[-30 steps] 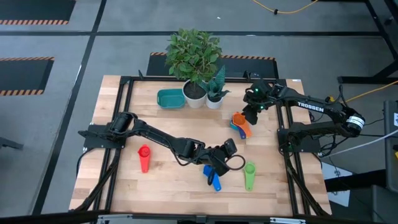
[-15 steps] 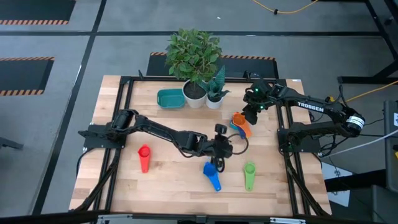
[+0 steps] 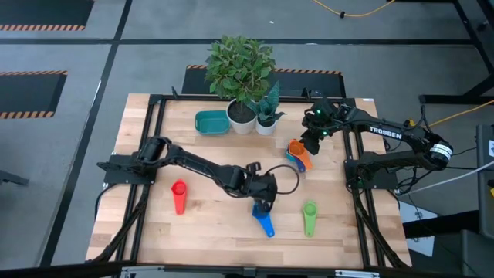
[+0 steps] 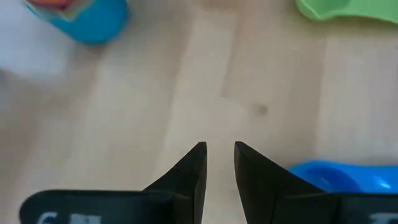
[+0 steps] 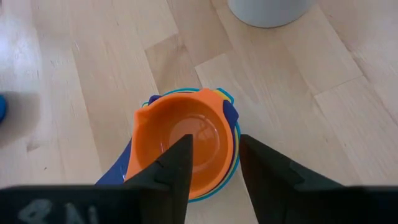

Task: Nest measuring cups in basket
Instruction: Stack the light blue measuring cup on top of the orange measuring cup

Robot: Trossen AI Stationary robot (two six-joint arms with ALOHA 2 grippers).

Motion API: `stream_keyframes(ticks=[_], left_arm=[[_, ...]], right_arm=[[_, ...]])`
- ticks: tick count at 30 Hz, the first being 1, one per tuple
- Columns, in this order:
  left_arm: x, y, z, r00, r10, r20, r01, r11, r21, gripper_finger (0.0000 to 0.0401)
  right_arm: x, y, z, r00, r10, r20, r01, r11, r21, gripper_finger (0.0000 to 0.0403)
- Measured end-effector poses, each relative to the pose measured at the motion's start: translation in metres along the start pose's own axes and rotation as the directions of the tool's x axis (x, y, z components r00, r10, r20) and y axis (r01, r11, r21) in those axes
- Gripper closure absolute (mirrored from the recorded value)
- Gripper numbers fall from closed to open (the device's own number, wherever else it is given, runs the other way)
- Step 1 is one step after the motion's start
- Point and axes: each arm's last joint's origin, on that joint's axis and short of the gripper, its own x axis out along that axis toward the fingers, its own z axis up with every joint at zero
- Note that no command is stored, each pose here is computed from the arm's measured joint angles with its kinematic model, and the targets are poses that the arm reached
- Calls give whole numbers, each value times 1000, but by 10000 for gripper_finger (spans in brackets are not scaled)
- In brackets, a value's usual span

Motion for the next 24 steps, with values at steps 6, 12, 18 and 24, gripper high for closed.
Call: stream_keyframes(ticks=[6,12,18,24], left_arm=[[-6,-15,-14,994,-48,-95,33,987,-155,326],[-12,-29,-24,989,-72,-127,34,960,-279,328],[-15,-35,-27,989,-80,-128,23,918,-395,332],[-16,-37,-28,989,-81,-127,13,887,-461,332]], right_arm=[[0,0,0,1000,0,0,0,1000,0,267],[0,0,0,1000,0,0,0,1000,0,267],[0,0,0,1000,0,0,0,1000,0,267],[0,0,0,1000,0,0,0,1000,0,267]])
